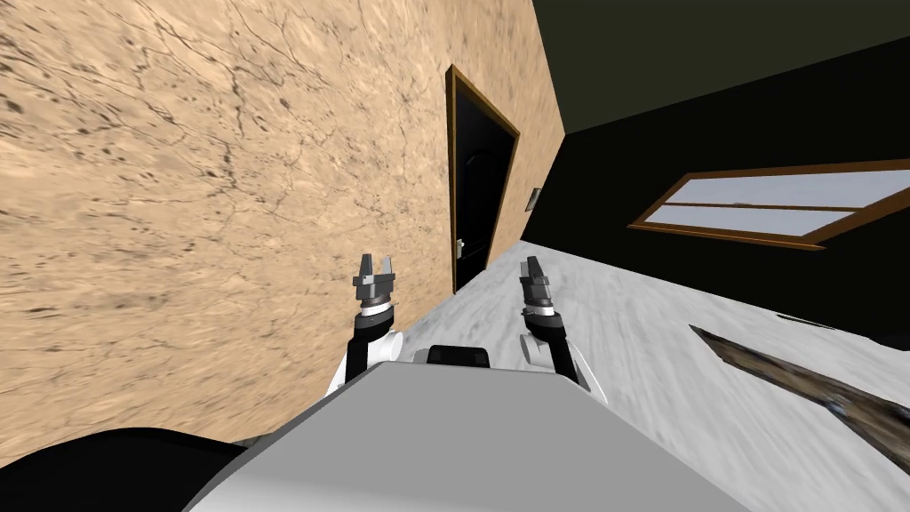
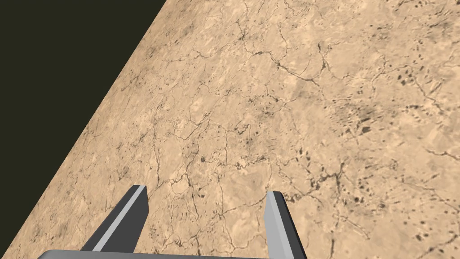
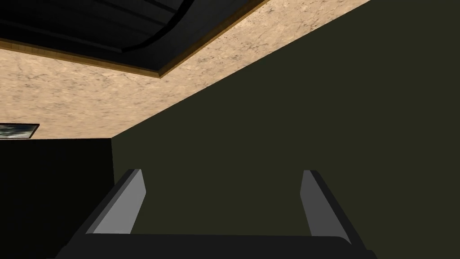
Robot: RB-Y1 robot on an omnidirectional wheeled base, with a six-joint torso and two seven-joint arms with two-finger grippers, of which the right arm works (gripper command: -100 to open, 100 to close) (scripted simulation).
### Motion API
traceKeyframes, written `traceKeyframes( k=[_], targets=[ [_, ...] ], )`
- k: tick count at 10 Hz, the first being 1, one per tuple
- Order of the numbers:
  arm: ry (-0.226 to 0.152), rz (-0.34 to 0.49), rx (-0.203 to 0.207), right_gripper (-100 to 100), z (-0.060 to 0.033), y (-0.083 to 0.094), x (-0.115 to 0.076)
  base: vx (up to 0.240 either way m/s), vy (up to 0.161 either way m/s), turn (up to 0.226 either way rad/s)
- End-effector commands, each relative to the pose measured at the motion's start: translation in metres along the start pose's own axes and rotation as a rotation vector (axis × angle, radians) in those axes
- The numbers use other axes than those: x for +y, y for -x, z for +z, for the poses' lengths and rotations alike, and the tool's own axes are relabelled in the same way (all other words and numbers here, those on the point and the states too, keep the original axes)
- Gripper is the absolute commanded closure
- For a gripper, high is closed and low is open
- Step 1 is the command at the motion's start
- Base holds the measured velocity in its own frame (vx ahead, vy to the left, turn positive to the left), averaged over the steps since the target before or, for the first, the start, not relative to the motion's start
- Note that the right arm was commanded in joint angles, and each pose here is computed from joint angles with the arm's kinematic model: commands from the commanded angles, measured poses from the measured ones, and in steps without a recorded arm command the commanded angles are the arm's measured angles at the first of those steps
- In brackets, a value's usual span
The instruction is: Pull the door open
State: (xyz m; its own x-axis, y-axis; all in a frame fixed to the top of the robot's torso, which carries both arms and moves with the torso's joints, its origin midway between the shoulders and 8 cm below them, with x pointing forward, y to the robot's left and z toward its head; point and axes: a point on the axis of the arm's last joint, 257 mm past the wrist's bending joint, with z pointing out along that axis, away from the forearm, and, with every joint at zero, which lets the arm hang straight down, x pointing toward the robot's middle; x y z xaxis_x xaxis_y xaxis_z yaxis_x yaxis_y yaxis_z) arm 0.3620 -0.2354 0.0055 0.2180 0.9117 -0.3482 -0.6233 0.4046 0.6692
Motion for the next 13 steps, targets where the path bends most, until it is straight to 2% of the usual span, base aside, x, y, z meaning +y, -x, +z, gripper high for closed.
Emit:
traceKeyframes(
  k=[1,2,8,9,13],
  targets=[
    [-0.008,-0.035,0.029,-100,-0.0025,-0.009,-0.008,0.107,-0.036,0.051],
    [-0.016,-0.07,0.058,-100,-0.0038,-0.019,-0.017,0.125,-0.033,0.078],
    [-0.034,-0.182,0.154,-100,-0.0099,-0.048,-0.048,0.11,-0.017,0.045],
    [-0.039,-0.222,0.189,-100,-0.0126,-0.058,-0.059,0.143,-0.023,0.077],
    [-0.047,-0.303,0.262,-100,-0.0193,-0.078,-0.081,0.109,-0.025,0.056]
  ],
)
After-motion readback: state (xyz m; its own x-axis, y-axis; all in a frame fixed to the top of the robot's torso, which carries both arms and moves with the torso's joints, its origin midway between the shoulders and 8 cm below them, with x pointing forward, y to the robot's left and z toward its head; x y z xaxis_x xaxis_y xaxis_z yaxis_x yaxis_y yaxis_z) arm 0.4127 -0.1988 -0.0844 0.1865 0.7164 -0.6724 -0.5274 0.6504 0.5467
